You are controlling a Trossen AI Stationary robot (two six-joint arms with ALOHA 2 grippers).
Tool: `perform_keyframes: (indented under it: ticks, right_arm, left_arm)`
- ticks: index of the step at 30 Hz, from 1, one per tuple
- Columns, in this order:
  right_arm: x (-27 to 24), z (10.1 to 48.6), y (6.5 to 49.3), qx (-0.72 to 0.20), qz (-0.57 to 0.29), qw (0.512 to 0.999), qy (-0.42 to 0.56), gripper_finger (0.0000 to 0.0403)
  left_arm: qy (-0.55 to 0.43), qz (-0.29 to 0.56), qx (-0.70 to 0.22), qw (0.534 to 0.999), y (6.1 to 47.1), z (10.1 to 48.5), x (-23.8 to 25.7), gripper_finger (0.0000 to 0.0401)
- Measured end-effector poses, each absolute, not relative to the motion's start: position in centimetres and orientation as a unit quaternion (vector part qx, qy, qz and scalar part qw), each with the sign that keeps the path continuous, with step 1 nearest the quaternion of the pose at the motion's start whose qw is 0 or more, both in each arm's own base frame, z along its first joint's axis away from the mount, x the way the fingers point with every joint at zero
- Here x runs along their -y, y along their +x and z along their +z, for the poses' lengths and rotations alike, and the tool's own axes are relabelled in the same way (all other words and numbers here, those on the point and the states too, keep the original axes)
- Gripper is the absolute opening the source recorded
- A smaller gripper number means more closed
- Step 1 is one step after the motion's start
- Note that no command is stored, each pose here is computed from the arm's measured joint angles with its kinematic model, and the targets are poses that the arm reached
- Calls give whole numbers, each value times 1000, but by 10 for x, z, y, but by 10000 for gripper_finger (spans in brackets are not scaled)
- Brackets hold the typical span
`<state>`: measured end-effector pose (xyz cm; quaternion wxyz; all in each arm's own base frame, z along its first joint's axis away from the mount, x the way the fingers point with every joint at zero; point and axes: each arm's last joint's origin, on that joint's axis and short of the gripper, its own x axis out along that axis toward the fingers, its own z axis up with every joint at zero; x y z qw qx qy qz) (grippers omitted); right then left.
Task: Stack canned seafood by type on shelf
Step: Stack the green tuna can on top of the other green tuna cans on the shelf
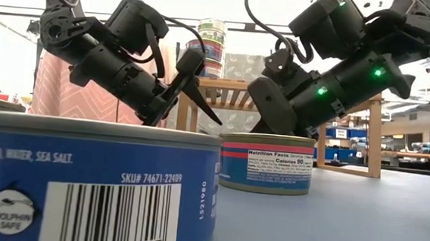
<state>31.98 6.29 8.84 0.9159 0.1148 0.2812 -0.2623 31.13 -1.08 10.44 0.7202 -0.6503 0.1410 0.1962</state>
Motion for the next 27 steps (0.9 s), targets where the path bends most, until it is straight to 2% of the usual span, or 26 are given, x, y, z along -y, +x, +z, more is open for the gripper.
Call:
perform_keyframes:
  ticks: [7, 9, 18, 27]
  right_arm:
    - [-66, 89, 319, -281, -260, 917, 112, 0]
    - [-68, 88, 319, -281, -257, 918, 111, 0]
    - [-84, 112, 311, -271, -226, 931, 90, 0]
    - [-92, 191, 294, -165, -211, 961, 65, 0]
  left_arm:
    - [-642, 203, -155, 723, 314, 105, 11, 164]
    - [-642, 203, -156, 723, 314, 105, 11, 143]
    - [-657, 146, -187, 715, 310, 124, 15, 144]
    - [-677, 50, -129, 723, 302, 182, 16, 144]
